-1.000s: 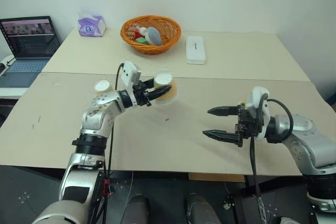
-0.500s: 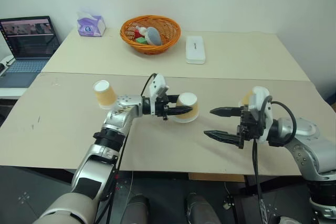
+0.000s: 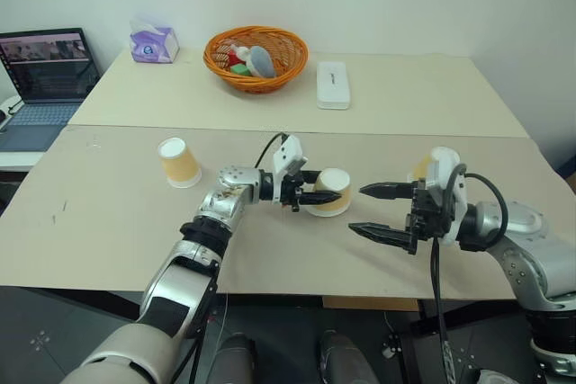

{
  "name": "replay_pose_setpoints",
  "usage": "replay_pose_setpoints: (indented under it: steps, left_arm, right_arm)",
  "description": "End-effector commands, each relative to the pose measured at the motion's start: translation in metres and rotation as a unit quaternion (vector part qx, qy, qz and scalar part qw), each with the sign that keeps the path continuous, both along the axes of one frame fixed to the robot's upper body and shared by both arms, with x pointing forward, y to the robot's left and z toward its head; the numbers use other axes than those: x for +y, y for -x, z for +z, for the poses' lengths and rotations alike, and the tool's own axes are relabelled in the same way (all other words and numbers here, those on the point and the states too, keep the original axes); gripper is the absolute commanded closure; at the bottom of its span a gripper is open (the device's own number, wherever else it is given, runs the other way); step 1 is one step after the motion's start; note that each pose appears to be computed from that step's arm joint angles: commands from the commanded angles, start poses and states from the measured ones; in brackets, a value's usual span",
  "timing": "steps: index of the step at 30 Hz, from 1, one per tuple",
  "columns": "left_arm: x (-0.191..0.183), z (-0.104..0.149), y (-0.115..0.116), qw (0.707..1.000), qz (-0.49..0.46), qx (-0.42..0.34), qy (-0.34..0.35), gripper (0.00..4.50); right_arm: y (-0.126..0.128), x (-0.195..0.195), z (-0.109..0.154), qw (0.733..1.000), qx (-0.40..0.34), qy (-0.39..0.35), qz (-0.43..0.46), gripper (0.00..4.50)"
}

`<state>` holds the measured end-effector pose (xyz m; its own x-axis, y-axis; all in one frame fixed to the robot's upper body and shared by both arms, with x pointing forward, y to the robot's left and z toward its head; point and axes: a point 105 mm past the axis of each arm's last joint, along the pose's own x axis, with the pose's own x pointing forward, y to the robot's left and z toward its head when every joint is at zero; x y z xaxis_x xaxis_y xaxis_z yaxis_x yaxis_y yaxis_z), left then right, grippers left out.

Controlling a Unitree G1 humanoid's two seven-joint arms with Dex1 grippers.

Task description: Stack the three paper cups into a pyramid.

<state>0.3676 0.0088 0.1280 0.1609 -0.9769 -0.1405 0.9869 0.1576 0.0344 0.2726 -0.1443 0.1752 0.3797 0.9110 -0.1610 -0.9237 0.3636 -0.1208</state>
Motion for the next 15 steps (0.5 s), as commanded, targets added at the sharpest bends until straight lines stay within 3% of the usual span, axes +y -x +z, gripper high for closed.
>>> replay_pose_setpoints:
  steps: [1,11,15]
  left_arm:
    - [-0.004,0.015,-0.006,0.999,-0.002,-0.04,0.004,2.31]
    - [-0.002,0.01,-0.012,0.999,0.015,-0.046,-0.002,2.31]
    - [-0.001,0.011,-0.014,0.999,0.02,-0.047,-0.002,2.31]
  right_arm:
    - [0.003,-0.001,0.013,1.0,-0.029,-0.009,0.001,0.0]
    - [0.005,-0.004,0.012,1.0,-0.023,-0.001,0.0,0.0]
    - [0.001,-0.023,0.005,0.999,-0.015,0.026,-0.031,0.0]
